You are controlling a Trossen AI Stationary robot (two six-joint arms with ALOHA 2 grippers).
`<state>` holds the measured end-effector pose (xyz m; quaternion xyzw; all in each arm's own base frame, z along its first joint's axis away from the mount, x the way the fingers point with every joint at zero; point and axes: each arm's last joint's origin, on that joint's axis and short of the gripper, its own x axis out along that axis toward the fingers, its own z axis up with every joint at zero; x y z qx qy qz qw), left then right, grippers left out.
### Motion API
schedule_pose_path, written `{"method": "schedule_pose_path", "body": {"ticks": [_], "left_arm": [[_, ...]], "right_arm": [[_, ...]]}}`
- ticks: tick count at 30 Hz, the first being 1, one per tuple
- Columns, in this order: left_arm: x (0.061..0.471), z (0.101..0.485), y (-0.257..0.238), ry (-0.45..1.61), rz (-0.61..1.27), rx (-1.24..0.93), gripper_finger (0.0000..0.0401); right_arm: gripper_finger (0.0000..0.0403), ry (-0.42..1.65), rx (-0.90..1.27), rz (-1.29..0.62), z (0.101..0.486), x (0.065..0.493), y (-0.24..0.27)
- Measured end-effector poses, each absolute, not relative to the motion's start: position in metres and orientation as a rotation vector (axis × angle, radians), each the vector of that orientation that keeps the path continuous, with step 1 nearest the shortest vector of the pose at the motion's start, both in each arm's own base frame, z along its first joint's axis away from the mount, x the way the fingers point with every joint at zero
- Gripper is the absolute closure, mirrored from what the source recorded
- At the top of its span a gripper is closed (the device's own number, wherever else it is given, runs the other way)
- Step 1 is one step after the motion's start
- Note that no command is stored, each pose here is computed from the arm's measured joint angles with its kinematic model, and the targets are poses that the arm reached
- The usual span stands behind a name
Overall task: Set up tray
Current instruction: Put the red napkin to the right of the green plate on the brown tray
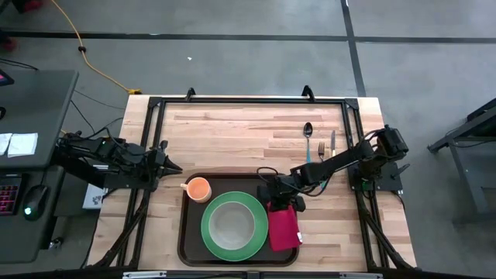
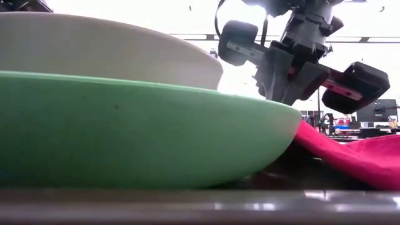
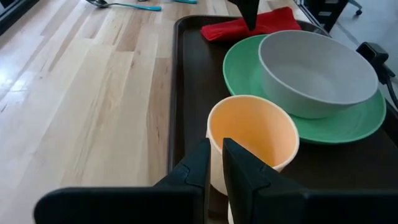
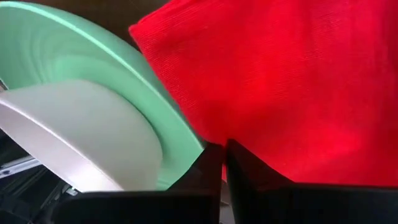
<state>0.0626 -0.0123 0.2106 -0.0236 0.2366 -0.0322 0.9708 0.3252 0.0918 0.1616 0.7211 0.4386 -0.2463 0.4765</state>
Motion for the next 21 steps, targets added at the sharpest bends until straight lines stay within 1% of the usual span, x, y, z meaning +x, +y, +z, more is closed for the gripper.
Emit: {"method": "schedule_pose_path", "body": {"ticks": [7,12,21], "left_arm": [[0.063,0.211,-0.013,0.472,-0.074,-0.051,0.0327],[0.063,0.212,-0.013,0.46,-0.088,-0.057,0.0327],[0.063,0.213,-0.013,0.459,-0.088,-0.057,0.0327]], "right_arm": [[0.0403,1.095,1.745,-0.681,0.158,0.321,0.089],[0.0403,1.074,1.742,-0.718,0.157,0.321,0.083],[0.0403,1.076,1.763,-0.725,0.156,0.322,0.08]]}}
